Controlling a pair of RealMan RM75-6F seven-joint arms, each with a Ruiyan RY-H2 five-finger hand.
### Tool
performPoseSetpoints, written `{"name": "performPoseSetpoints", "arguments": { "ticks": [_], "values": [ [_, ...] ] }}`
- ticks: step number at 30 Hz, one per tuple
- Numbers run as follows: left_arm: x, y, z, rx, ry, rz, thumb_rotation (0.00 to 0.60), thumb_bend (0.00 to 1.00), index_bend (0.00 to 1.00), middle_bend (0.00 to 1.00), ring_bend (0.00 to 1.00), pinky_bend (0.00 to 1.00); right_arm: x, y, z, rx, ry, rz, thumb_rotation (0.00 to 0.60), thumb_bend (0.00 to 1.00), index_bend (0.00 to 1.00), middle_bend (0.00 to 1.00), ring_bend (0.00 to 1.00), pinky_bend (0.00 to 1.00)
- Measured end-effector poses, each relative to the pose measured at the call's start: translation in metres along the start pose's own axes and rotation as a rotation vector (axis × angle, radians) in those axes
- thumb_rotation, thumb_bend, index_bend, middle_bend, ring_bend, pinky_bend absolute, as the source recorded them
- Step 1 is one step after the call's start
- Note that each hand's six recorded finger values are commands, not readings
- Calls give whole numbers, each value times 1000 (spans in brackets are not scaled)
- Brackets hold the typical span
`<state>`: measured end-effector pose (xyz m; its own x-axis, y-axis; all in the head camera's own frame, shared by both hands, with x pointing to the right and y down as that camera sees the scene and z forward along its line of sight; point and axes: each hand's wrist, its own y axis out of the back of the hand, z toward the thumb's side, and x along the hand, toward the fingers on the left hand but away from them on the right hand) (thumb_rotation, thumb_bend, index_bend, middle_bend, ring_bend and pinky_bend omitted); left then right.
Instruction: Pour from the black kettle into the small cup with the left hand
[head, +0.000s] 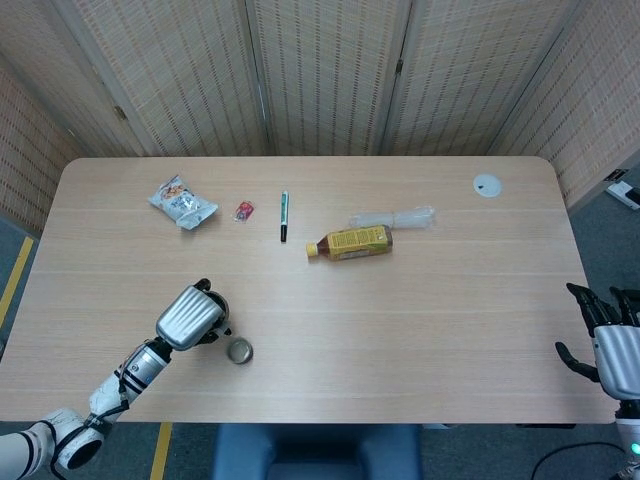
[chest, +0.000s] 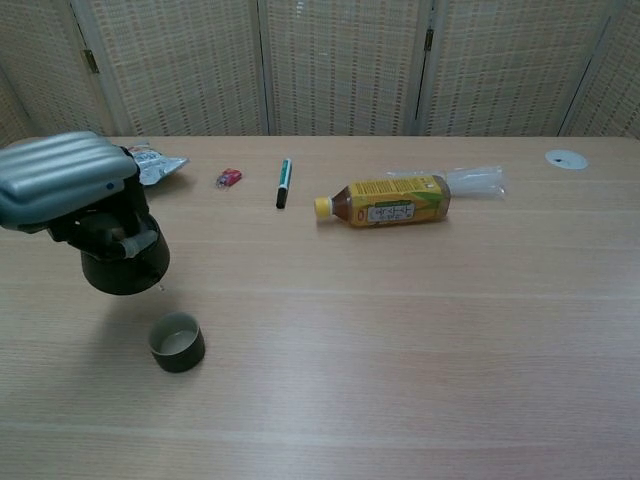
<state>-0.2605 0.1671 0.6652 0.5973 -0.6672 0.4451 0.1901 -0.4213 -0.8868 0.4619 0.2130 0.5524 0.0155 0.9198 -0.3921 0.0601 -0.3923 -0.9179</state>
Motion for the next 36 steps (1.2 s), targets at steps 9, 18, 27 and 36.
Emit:
{"name": "performPoseSetpoints", "arguments": {
  "ticks": [9,18,27,36],
  "values": [
    [-7,-3,13,13,-18,-23,537,522,1000,1000,937,409,1,0,-2,-3,-2,-3,600,306,92,185,267,66],
    [-10,-4,18,57,-24,-26,538,523,1000,1000,937,409,3,0,-3,-4,-4,-3,600,306,92,185,268,65],
    [-11,-3,22,95,-22,-25,539,523,1000,1000,937,410,3,-1,-4,-5,-5,-3,600,306,92,185,269,66],
    [-11,-4,21,117,-15,-25,539,528,1000,1000,937,411,4,-1,-5,-6,-7,-3,600,306,92,186,270,66]
  ]
}}
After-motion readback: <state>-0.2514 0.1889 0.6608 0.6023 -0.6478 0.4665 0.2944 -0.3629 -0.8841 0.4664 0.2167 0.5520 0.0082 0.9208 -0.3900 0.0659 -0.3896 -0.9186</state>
